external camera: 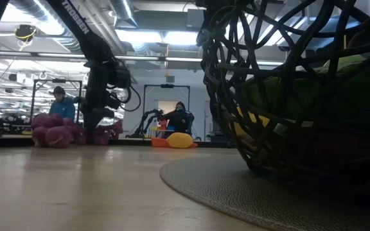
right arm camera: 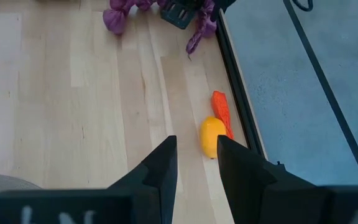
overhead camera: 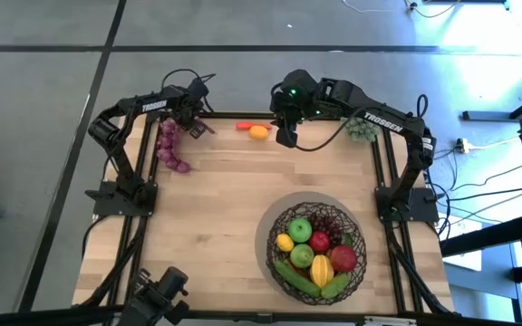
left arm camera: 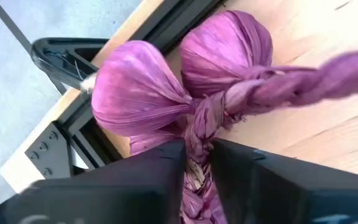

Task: Build produce basket
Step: Put the purple garlic into the wire basket

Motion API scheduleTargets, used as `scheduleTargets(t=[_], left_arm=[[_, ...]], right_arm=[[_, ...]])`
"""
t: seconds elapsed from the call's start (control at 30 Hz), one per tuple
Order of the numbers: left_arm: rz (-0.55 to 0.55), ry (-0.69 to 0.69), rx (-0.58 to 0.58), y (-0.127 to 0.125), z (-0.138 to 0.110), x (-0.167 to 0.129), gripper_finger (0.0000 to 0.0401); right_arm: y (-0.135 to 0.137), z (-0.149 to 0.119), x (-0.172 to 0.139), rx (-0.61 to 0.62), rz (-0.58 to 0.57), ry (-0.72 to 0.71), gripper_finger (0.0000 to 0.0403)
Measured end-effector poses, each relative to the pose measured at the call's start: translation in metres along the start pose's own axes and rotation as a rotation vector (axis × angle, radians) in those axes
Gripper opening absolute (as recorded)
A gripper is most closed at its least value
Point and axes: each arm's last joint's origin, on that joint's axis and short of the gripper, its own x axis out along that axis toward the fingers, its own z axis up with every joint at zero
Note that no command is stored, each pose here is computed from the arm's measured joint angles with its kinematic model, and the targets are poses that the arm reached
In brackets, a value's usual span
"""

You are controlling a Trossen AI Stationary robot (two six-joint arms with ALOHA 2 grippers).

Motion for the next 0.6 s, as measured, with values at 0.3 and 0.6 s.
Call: scheduleTargets(t=[0.3, 0.6], left_arm=[[-0.013, 0.004, -0.011, 0.002, 0.005, -0.008, 0.0006], [-0.019, -0.015, 0.034, -0.005, 0.020, -0.041, 0.0002]], right_arm=[[0.000, 0.000, 0.000, -0.001, 0.001, 0.000, 0.0111], [0.001, 0.000, -0.022, -0.002, 0.002, -0.027, 0.0111]])
